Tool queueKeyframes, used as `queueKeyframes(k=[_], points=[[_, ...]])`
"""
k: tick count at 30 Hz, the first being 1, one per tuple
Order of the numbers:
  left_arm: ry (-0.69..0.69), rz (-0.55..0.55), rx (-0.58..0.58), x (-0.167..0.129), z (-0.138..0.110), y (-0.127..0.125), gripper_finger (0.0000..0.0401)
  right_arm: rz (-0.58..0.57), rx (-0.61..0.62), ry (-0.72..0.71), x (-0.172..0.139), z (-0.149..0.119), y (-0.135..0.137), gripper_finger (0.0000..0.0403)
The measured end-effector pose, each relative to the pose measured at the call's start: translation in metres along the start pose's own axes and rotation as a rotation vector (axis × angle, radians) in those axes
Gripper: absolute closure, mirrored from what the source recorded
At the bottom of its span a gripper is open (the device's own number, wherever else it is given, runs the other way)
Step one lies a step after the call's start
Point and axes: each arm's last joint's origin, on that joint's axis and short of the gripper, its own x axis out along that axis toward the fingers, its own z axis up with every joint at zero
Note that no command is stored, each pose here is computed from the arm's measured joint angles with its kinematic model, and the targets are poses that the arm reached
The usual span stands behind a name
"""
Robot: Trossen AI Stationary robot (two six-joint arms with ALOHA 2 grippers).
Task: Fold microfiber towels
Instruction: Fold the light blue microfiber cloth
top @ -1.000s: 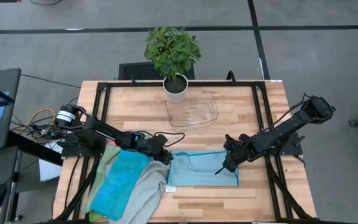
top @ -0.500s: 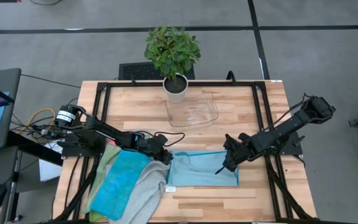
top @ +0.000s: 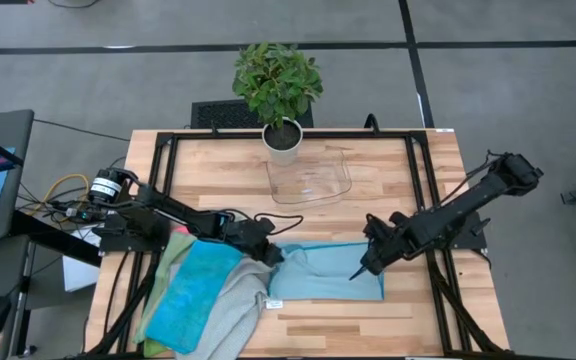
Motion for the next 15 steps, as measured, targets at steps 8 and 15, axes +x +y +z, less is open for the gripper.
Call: queueKeyframes(k=[8, 15], points=[[-0.008, 0.027, 0.053, -0.001, 0.018, -0.006, 0.0401, -0.073, 0.069, 0.002, -0.018, -0.020, -0.009, 0.0397], [0.016, 0.174, 0.089, -0.004, 0.024, 0.011, 0.0401, -0.092, 0.082, -0.004, -0.019, -0.023, -0.010, 0.0397]])
